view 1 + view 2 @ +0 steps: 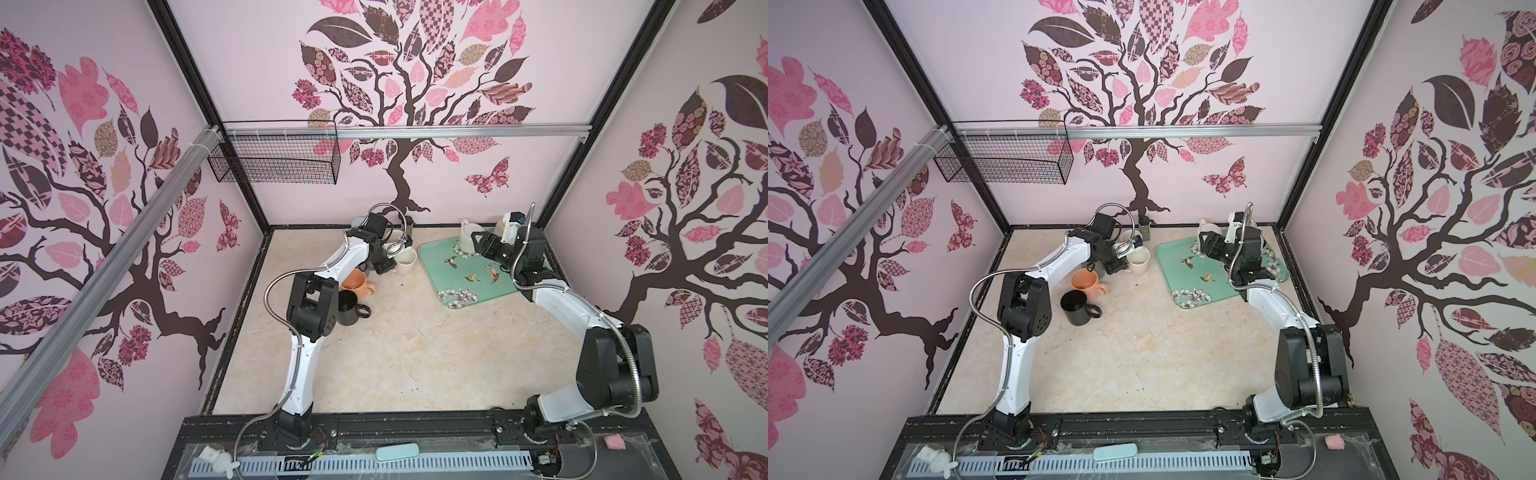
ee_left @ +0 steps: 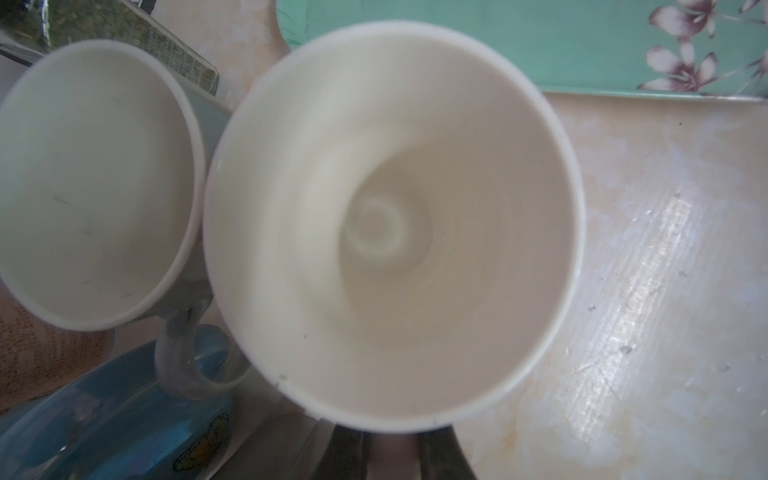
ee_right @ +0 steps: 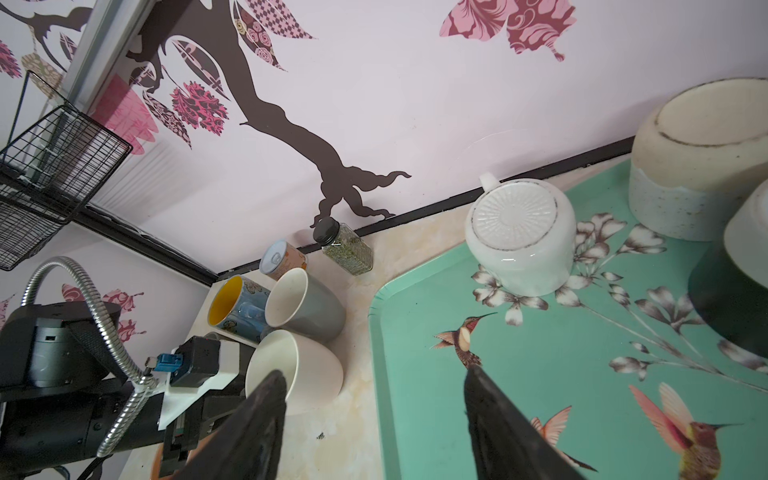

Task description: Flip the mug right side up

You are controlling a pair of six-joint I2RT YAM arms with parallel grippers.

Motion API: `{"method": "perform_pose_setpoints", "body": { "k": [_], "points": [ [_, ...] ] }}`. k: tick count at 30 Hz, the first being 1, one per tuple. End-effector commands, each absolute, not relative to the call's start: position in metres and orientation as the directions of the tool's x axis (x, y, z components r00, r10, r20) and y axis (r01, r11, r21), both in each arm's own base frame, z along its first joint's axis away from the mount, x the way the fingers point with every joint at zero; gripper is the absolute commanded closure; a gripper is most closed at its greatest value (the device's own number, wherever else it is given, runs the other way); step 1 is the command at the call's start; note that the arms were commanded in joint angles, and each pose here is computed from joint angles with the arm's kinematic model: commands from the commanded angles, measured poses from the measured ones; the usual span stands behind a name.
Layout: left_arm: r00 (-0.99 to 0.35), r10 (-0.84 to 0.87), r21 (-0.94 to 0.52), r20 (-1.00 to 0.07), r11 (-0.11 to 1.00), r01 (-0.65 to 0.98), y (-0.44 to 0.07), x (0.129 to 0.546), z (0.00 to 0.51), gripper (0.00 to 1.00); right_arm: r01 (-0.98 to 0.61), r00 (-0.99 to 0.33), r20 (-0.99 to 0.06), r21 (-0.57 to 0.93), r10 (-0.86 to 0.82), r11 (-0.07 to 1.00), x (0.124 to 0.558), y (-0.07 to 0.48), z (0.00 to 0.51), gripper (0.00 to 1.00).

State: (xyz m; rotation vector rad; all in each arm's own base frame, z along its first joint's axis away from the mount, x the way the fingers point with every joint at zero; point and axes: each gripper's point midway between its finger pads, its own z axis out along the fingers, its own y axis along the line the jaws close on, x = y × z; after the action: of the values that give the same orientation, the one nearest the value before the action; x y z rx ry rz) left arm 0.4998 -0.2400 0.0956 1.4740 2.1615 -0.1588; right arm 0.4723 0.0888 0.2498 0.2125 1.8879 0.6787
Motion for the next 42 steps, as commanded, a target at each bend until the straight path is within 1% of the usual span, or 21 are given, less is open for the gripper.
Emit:
{"method": "perform_pose_setpoints", "body": {
  "k": [1, 14, 15, 18, 19, 22, 25, 29, 35, 36, 38, 42],
  "points": [
    [-0.2, 0.82, 0.265, -0.537, 0.389, 0.882, -0.25, 0.522, 0.125, 1.0, -0.198, -0.382, -0.819, 0.526, 0.429, 0.827, 0.479, 0.091, 0.263, 0.31],
    [-0.215, 0.845, 0.276, -0.49, 0.384, 0.881, -0.236, 0.524, 0.109, 1.0, -0.199, -0.395, -0.818, 0.52, 0.418, 0.83, 0.479, 0.092, 0.259, 0.31],
    [-0.215, 0.846, 0.279, -0.488, 0.384, 0.88, -0.236, 0.523, 0.11, 0.98, -0.201, -0.394, -0.818, 0.521, 0.418, 0.83, 0.479, 0.092, 0.259, 0.31],
    [-0.212, 0.845, 0.29, -0.49, 0.388, 0.875, -0.233, 0.524, 0.114, 0.8, -0.201, -0.399, -0.815, 0.524, 0.42, 0.827, 0.48, 0.093, 0.258, 0.31],
    [-0.211, 0.844, 0.293, -0.492, 0.389, 0.873, -0.233, 0.524, 0.116, 0.76, -0.202, -0.4, -0.814, 0.526, 0.42, 0.826, 0.481, 0.093, 0.258, 0.31],
    [-0.206, 0.842, 0.3, -0.499, 0.39, 0.87, -0.233, 0.524, 0.121, 0.66, -0.201, -0.413, -0.807, 0.533, 0.422, 0.822, 0.481, 0.095, 0.255, 0.31],
    [-0.205, 0.842, 0.308, -0.499, 0.393, 0.866, -0.23, 0.524, 0.125, 0.59, -0.2, -0.423, -0.803, 0.534, 0.419, 0.821, 0.481, 0.096, 0.253, 0.31],
    [-0.198, 0.842, 0.321, -0.501, 0.394, 0.861, -0.228, 0.522, 0.134, 0.53, -0.188, -0.428, -0.812, 0.51, 0.398, 0.839, 0.485, 0.093, 0.252, 0.3],
    [-0.177, 0.82, 0.34, -0.544, 0.408, 0.847, -0.228, 0.514, 0.164, 0.49, -0.098, -0.478, -0.813, 0.427, 0.334, 0.899, 0.511, 0.081, 0.235, 0.26],
    [-0.173, 0.812, 0.353, -0.558, 0.421, 0.836, -0.229, 0.516, 0.174, 0.49, -0.09, -0.481, -0.815, 0.412, 0.322, 0.907, 0.519, 0.079, 0.235, 0.25],
    [-0.2, 0.799, 0.356, -0.567, 0.457, 0.815, -0.225, 0.515, 0.176, 0.48, -0.071, -0.508, -0.803, 0.399, 0.311, 0.914, 0.531, 0.078, 0.228, 0.25],
    [-0.209, 0.762, 0.368, -0.613, 0.51, 0.778, -0.224, 0.517, 0.197, 0.47, -0.051, -0.564, -0.765, 0.408, 0.311, 0.912, 0.557, 0.075, 0.216, 0.24]
  ]
}}
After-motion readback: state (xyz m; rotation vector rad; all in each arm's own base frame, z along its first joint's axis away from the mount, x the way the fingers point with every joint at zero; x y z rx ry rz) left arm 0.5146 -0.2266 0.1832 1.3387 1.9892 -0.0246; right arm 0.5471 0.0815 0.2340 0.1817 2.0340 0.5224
